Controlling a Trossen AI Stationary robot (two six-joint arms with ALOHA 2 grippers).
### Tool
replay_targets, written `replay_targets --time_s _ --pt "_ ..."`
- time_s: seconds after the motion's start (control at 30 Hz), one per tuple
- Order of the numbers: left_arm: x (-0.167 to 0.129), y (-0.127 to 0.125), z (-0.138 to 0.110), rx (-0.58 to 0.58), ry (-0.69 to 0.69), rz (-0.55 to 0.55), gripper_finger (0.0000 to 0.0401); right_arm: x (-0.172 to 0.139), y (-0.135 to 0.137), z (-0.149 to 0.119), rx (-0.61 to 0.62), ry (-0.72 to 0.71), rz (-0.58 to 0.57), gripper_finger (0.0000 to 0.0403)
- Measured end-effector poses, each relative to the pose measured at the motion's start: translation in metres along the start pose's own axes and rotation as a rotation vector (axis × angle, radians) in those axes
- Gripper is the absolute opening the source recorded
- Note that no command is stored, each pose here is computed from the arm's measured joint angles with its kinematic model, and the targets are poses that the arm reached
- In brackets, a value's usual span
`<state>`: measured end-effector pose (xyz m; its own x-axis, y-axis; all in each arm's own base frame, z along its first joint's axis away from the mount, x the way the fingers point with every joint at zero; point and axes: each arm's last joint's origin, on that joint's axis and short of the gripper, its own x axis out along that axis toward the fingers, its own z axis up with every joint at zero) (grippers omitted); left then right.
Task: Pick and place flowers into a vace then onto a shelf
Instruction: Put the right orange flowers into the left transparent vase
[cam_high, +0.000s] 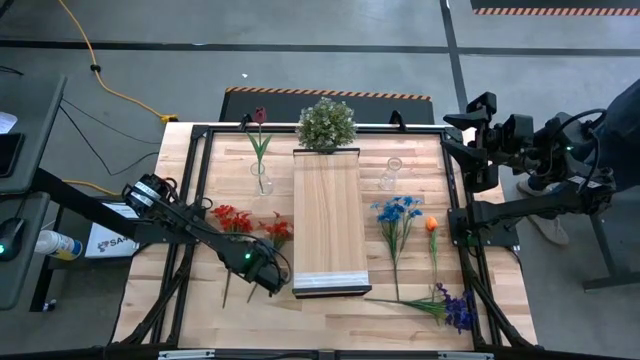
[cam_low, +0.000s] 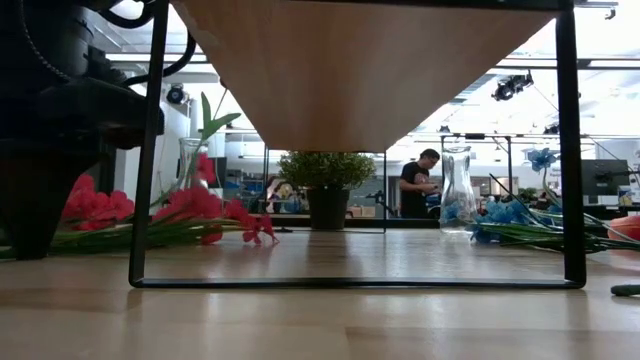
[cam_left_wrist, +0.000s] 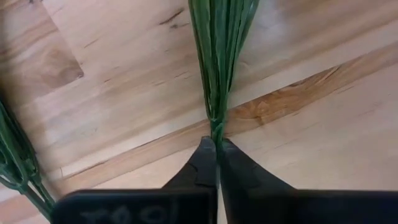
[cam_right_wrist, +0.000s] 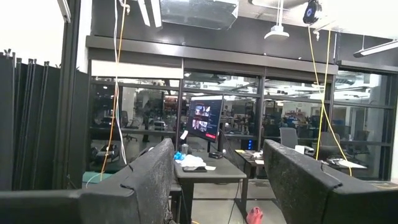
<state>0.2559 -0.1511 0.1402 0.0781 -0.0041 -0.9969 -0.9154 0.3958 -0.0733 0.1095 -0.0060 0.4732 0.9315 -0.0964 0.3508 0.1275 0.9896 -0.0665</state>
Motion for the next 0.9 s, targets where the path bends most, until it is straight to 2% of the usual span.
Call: replay_targets --time_s 0.3,0.9 --pt "0.000 0.000 0.000 -0.081 0.000 0.002 0.0034 0.000 0.000 0.000 0.000 0.000 0.000 0.0236" --pt "-0.011 -0.008 0.000 -0.114 -0.021 -0.074 0.0031 0.000 0.000 0.000 0.000 0.001 0.000 0.0236"
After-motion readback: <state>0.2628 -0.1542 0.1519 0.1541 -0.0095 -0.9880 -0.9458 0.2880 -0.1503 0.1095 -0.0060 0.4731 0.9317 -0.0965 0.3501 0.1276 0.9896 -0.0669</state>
